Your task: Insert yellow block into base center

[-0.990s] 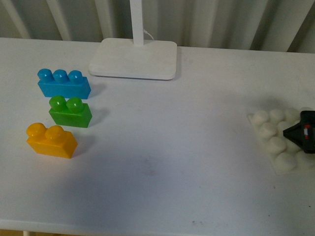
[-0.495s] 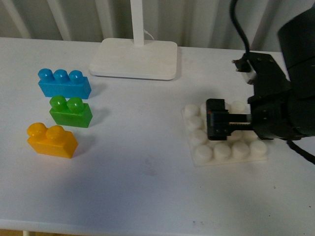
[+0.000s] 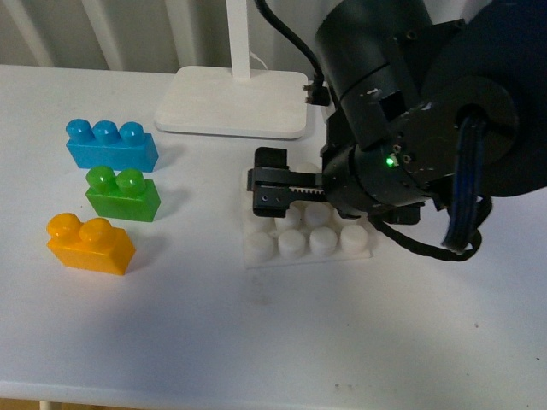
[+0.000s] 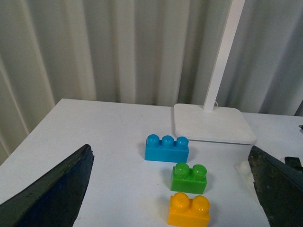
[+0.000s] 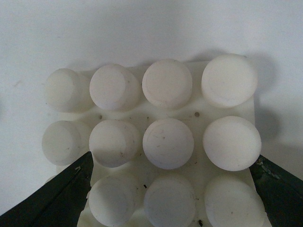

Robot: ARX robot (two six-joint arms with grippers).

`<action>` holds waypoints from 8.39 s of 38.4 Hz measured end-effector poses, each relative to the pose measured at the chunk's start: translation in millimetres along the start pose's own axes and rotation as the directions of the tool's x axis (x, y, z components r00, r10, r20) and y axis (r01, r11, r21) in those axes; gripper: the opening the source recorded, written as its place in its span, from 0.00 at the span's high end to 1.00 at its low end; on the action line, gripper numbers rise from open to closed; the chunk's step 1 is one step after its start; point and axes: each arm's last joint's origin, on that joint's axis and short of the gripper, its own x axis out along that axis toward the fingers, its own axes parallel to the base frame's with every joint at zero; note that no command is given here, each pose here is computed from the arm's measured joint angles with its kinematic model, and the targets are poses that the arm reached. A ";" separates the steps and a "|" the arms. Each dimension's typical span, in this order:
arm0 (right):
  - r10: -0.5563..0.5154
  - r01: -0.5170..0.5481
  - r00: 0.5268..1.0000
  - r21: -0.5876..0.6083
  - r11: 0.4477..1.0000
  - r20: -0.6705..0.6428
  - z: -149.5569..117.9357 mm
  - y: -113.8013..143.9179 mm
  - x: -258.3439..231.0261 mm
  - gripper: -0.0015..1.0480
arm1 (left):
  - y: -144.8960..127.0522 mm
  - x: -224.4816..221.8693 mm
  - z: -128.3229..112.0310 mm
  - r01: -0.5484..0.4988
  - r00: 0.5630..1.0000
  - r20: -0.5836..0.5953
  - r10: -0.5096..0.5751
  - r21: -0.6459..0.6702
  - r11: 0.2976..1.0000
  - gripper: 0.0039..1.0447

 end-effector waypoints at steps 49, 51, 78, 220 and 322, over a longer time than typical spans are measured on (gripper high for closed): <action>0.031 -0.109 0.915 0.174 0.979 0.402 11.4 -95.1 -148.7 0.09 | 0.0 0.0 0.1 0.000 1.000 0.000 0.000 0.000 1.000 0.06; 0.013 -0.102 0.900 0.181 0.978 0.436 -2.7 -109.4 -176.9 0.09 | 0.0 0.0 0.0 0.000 1.000 0.000 0.000 0.000 1.000 0.06; -0.154 0.279 0.539 -0.004 0.960 0.828 -105.8 -128.9 -250.7 0.99 | 0.0 0.0 0.0 0.000 1.000 0.000 0.000 0.000 1.000 0.06; -0.149 0.279 0.532 -0.007 0.960 0.834 -141.1 -126.6 -258.9 0.09 | -36.5 134.1 -103.4 0.235 0.810 -0.552 -0.198 -0.005 0.972 0.06; -0.149 0.279 0.532 -0.007 0.960 0.834 -141.1 -126.6 -258.9 0.09 | -189.8 172.9 -66.4 0.233 0.804 -0.564 -0.190 0.005 0.973 0.37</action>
